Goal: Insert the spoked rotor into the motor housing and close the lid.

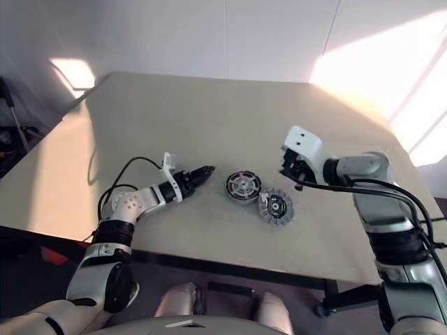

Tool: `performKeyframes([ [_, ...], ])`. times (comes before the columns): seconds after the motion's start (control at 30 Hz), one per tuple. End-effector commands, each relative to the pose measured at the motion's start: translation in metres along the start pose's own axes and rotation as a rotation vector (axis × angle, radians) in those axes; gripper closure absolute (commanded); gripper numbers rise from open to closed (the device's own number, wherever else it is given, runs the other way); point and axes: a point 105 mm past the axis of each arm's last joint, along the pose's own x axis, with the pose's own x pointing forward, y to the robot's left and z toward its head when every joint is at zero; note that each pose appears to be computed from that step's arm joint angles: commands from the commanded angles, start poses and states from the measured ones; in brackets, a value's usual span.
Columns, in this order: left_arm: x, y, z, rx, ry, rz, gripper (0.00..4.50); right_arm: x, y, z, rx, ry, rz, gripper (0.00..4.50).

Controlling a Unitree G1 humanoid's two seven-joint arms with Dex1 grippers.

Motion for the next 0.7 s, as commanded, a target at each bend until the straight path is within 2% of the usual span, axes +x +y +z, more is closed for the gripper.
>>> performKeyframes([
  [0.03,0.005,0.003,-0.009,-0.002,0.057,0.01,1.03,-0.034,0.02,0.009,0.204,-0.076,0.03,3.69],
  [0.13,0.01,0.0,-0.011,0.003,0.079,-0.003,1.03,-0.047,0.036,0.002,0.349,-0.116,0.099,3.13],
  [0.37,0.014,-0.002,-0.01,0.014,0.104,-0.01,1.03,-0.043,0.077,-0.031,0.555,-0.162,0.257,0.77],
  [0.47,0.011,-0.001,-0.008,0.017,0.107,-0.005,1.03,-0.031,0.089,-0.051,0.677,-0.124,0.275,0.77],
  [0.7,-0.001,0.005,-0.005,0.022,0.105,0.027,1.03,-0.017,0.097,-0.092,0.829,0.046,0.219,0.77],
])
